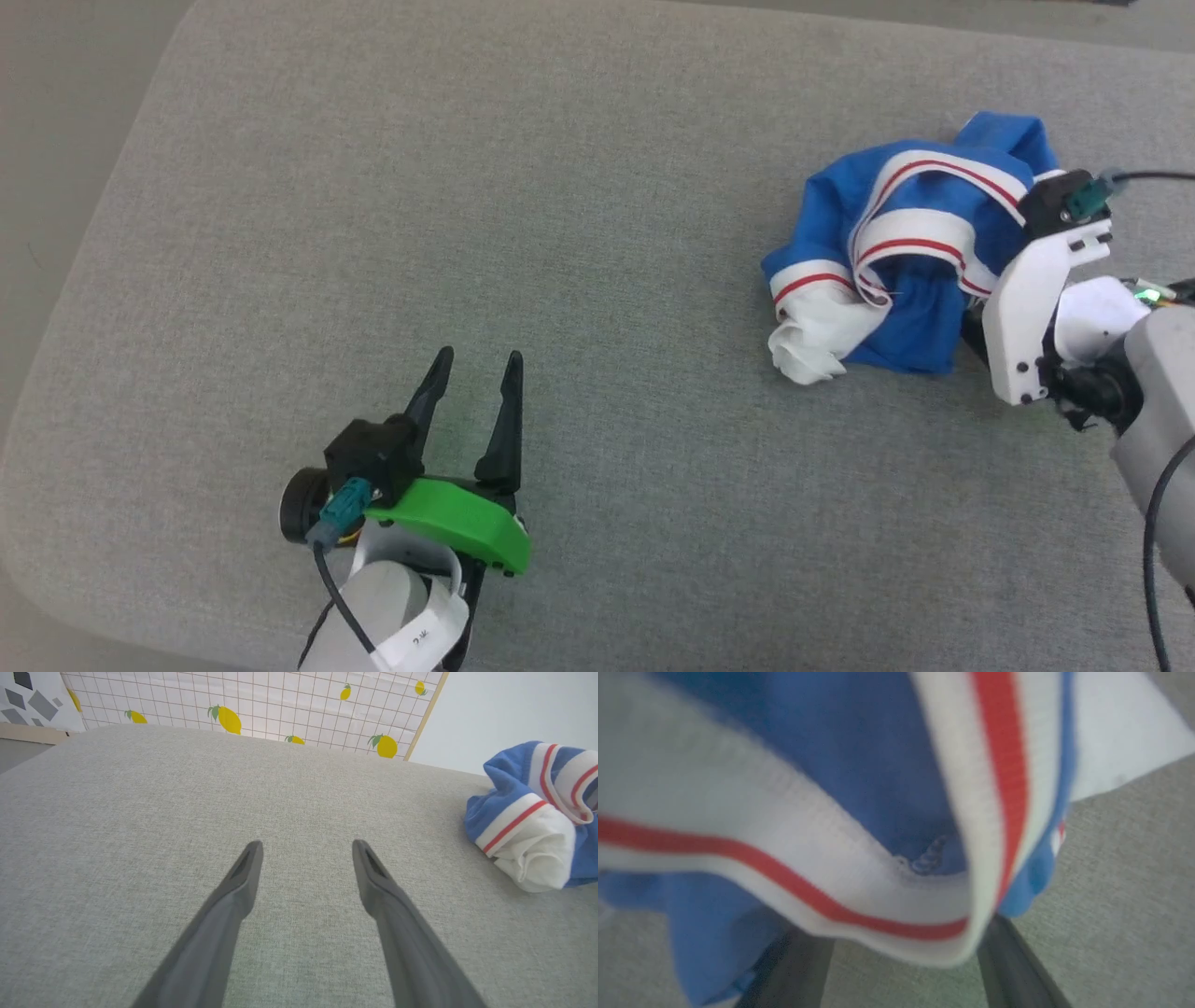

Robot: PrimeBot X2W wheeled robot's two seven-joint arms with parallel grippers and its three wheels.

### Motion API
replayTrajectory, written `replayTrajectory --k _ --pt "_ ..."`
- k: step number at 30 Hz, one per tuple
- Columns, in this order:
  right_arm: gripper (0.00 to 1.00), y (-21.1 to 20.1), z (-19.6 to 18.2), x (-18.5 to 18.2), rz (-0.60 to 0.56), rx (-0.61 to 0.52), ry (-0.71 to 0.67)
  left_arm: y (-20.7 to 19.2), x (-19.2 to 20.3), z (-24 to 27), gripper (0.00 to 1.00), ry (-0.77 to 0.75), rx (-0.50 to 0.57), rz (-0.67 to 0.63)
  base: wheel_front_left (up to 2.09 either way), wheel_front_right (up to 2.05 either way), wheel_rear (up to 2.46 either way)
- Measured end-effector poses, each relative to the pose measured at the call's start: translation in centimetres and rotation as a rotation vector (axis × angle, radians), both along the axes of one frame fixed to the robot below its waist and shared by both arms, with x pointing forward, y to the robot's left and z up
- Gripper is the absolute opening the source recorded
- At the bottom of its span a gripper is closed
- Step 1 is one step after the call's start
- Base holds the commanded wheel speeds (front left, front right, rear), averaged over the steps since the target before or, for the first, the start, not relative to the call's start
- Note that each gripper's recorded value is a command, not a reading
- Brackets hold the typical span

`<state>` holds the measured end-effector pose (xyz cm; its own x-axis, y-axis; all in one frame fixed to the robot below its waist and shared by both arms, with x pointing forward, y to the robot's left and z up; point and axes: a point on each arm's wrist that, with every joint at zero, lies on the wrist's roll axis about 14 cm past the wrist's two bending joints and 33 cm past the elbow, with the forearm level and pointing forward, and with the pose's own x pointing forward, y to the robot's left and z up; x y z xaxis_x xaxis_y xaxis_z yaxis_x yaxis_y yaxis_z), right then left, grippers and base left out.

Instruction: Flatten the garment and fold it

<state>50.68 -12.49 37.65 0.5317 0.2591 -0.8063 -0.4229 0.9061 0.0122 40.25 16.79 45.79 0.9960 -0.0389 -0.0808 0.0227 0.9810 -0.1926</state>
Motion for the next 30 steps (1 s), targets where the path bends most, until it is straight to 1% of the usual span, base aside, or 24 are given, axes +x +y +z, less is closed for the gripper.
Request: replayTrajectory --k 2,3,4,5,7,14,17,21,25,30 --pt "1.00 0.2 -0.5 -0.1 0.010 -0.009 0.047 0.1 0.0 -0.2 1.00 0.006 0.001 0.002 0.00 0.00 0.00" --pt "0.57 0.3 -0.7 -0.2 0.016 -0.011 0.068 0.1 0.0 -0.3 1.00 0.009 0.001 0.003 0.00 0.00 0.00" --pt "0.22 0.5 -0.7 -0.3 0.020 -0.008 0.079 0.1 -0.1 -0.3 1.00 0.010 0.000 0.004 0.00 0.00 0.00" --pt "0.00 0.5 -0.7 -0.3 0.021 -0.006 0.083 0.1 -0.1 -0.3 1.00 0.010 -0.002 0.002 0.00 0.00 0.00" --pt "0.00 0.6 -0.5 -0.5 0.029 -0.005 0.082 -0.1 -0.1 -0.1 1.00 0.005 -0.008 0.000 0.00 0.00 0.00" --pt "0.00 -0.4 1.8 0.0 0.046 -0.019 -0.070 -0.2 -0.3 1.2 1.00 -0.031 -0.011 -0.001 0.00 0.00 0.00" --pt "0.00 -1.0 3.6 -0.1 0.048 -0.020 -0.138 -0.2 -0.8 1.9 1.00 -0.048 -0.012 0.001 0.00 0.00 0.00" --pt "0.00 -2.2 7.2 -0.4 0.048 -0.014 -0.250 -0.4 -1.7 2.2 1.00 -0.057 -0.013 -0.001 0.00 0.00 0.00" --pt "0.00 -4.9 9.5 -2.3 0.006 -0.012 -0.319 -0.8 -2.3 2.6 1.00 -0.068 -0.019 -0.009 0.00 0.00 0.00" --pt "0.00 -10.2 9.5 -7.0 -0.118 -0.045 -0.296 -1.8 -2.4 3.0 1.00 -0.083 -0.023 -0.038 0.00 0.00 0.00"
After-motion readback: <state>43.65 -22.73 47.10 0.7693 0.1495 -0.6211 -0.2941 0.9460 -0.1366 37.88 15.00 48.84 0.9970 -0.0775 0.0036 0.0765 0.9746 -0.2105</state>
